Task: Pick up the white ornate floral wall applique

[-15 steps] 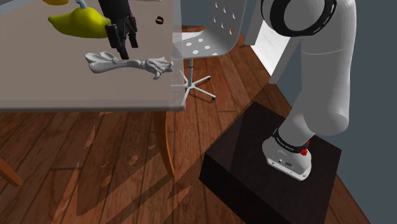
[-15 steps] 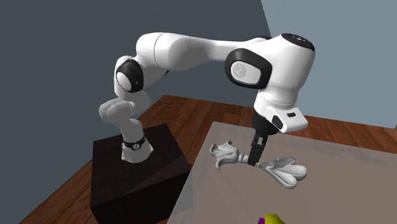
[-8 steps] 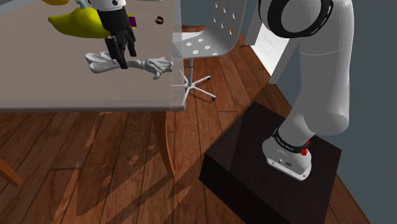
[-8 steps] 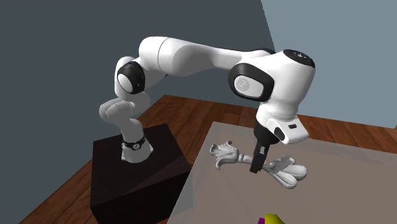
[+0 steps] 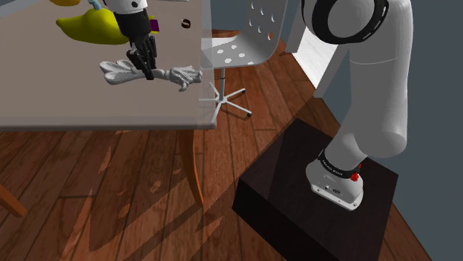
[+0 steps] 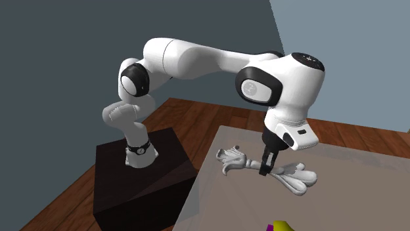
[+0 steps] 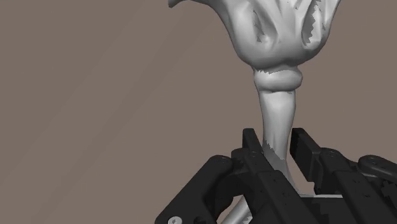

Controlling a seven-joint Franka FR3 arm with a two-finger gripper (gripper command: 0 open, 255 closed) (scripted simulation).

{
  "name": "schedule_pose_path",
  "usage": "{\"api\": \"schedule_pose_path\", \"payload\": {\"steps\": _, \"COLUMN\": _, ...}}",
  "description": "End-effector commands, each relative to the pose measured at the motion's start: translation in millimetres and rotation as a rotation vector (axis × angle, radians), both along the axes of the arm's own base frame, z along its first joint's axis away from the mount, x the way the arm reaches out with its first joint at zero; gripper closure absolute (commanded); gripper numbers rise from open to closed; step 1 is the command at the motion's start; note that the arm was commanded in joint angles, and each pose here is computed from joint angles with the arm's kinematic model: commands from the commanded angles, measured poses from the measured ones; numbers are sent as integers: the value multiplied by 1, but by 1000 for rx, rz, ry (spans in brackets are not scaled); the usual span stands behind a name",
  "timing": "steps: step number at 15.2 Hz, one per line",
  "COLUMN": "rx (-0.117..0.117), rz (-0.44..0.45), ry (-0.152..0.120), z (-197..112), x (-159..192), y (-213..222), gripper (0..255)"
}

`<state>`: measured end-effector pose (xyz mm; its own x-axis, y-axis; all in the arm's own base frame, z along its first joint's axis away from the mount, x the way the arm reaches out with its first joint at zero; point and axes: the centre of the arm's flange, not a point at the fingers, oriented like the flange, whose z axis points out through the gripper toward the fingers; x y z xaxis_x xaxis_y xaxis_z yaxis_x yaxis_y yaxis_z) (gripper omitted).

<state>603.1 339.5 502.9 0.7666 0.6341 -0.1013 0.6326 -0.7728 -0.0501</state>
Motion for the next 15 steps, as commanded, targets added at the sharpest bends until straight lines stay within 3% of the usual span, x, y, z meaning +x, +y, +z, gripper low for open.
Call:
{"api": "schedule_pose_path", "payload": {"steps": 1, "rx": -1, "rz": 4, "ry": 8, "z": -5, "x": -1, "y": 2, "gripper": 255}}
{"api": "schedule_pose_path", "payload": {"steps": 4, "rx": -1, "rz": 4, "ry": 8, "z": -5, "x": -1, "y": 2, "gripper": 255}}
{"api": "schedule_pose_path", "payload": {"steps": 15, "rx": -1, "rz": 4, "ry": 8, "z": 53, "x": -1, "y": 2, "gripper": 255}}
